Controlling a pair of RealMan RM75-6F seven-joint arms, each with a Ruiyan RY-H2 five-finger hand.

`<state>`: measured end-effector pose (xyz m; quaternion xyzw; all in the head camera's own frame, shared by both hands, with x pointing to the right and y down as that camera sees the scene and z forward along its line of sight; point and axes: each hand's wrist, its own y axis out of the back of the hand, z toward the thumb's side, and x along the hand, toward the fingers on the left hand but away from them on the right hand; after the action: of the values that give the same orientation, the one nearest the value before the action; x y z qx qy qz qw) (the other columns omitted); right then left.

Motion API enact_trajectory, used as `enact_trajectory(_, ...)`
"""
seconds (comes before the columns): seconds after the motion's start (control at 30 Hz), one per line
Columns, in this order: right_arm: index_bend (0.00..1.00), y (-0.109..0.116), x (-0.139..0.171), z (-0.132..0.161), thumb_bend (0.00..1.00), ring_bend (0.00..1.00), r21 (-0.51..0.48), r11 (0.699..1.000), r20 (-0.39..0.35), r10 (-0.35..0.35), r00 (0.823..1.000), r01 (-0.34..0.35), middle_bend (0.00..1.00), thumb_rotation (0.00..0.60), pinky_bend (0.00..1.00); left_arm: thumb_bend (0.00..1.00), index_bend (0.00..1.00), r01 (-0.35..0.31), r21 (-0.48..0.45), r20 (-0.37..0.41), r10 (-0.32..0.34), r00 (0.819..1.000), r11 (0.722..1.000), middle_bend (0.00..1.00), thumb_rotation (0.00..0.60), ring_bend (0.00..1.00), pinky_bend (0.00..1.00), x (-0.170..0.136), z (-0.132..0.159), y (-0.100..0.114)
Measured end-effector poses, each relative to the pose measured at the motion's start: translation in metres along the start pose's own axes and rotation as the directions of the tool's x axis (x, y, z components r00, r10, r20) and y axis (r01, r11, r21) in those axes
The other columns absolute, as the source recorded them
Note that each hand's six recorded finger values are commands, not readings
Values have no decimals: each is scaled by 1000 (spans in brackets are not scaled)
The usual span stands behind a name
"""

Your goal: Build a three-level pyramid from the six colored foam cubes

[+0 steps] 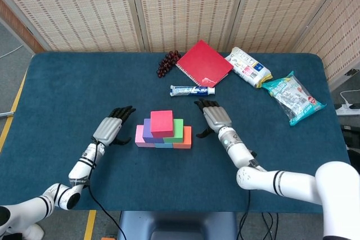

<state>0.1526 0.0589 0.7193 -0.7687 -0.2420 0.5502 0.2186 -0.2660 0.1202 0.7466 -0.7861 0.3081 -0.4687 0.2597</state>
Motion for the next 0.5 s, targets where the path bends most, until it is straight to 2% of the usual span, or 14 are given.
enact_trajectory(0.5, 0, -11, -18, 19, 0, 0, -6, 1000, -16, 0, 1000, 0, 7, 600, 0, 282, 0, 15, -31, 26, -15, 1000, 999, 0, 600, 0, 28, 8, 11, -10)
